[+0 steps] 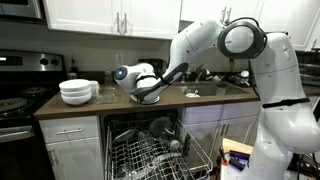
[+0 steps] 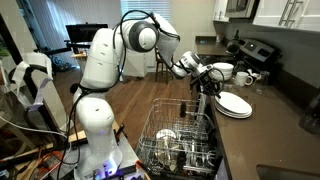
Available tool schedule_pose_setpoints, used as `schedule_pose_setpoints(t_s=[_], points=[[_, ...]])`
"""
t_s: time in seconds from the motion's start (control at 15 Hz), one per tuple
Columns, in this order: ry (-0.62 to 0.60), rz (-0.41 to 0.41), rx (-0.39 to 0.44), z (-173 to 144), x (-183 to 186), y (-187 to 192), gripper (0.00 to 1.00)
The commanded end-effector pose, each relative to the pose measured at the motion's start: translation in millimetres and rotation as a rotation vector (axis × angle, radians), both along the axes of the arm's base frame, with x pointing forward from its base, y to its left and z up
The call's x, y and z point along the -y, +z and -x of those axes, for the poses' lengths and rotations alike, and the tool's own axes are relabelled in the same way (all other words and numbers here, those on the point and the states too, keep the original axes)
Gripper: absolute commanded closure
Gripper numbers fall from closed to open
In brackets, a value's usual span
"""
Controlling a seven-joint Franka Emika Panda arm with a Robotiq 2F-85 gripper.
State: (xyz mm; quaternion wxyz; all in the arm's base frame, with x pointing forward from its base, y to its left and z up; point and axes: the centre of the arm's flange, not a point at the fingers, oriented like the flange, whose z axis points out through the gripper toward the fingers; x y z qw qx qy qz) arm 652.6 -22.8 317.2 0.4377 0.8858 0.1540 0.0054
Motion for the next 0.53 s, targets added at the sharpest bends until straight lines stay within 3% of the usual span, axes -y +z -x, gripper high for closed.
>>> schedule_pose_setpoints(t_s=[0.0,0.33,0.47], points=[[-0.011,-0.012,-0.045,-9.9,3.9,6.4,0.87],[-0.009,-0.060,-0.062,-10.8,2.2,7.4,0.68],[-0.016,-0.076,-0.070,-10.3,1.5,6.8,0.69]])
